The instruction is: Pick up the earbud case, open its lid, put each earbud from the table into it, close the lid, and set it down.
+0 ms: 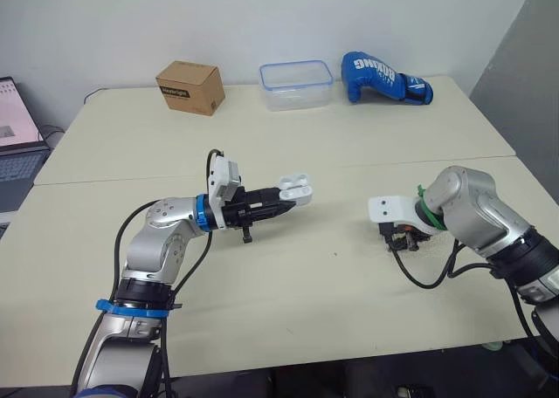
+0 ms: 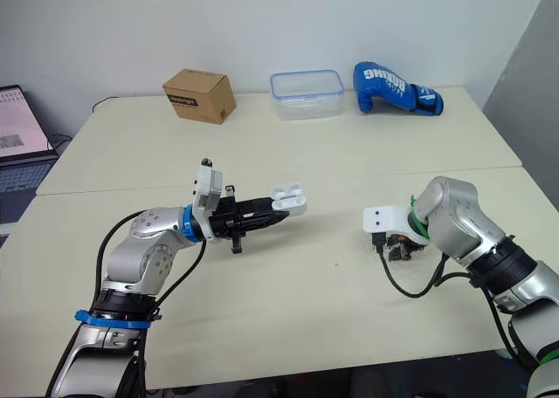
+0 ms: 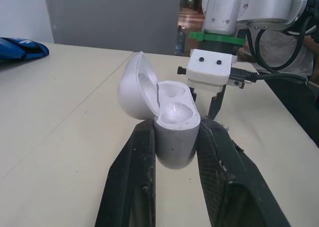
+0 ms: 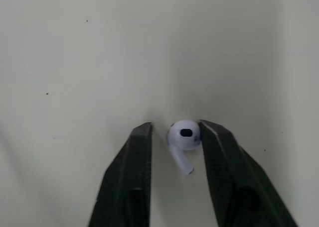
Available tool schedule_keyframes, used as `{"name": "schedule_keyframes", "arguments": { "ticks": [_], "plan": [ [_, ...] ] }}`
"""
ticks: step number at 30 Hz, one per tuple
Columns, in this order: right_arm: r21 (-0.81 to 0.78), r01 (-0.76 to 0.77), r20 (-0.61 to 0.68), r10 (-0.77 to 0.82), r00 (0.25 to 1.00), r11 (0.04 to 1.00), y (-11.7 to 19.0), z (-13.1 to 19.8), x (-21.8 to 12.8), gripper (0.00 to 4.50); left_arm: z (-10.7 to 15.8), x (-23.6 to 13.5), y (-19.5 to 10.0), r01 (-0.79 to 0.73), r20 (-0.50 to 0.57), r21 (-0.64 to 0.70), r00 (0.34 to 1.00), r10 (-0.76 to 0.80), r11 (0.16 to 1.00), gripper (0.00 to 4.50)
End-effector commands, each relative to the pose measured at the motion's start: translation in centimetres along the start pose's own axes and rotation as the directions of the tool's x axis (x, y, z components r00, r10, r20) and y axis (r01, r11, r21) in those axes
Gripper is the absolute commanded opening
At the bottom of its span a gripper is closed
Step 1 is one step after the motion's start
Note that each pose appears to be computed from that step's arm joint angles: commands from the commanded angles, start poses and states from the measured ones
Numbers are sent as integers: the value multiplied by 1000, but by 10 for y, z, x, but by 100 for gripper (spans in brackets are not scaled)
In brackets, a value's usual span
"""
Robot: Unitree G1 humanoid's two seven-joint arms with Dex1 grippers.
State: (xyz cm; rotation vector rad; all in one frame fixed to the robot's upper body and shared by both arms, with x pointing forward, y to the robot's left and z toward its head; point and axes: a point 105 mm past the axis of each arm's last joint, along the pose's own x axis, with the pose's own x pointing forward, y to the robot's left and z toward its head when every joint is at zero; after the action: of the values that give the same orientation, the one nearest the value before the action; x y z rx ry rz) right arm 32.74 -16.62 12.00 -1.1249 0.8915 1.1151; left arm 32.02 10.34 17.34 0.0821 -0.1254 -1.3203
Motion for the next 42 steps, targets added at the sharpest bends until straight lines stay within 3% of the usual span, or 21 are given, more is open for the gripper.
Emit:
{"name": "schedule_keyframes", "arguments": {
  "ticks": [1,10,18,27,42],
  "plan": [
    [-1,28,0,-28,1000,1000,-3,-2,-7,38,7,3,-3,16,16,36,1000,-17,999,79],
    [7,32,8,-32,999,999,-3,-2,-9,38,7,4,-3,17,15,37,1000,-18,999,79],
    [116,52,140,-68,988,992,7,12,-30,38,4,3,-2,0,21,35,1000,-1,999,79],
    [260,21,236,-85,968,965,20,30,-30,38,3,4,1,-2,22,37,1000,1,999,79],
    [-83,68,10,-68,998,994,18,4,-3,38,5,4,3,-3,21,52,1000,1,999,79]
  ]
}}
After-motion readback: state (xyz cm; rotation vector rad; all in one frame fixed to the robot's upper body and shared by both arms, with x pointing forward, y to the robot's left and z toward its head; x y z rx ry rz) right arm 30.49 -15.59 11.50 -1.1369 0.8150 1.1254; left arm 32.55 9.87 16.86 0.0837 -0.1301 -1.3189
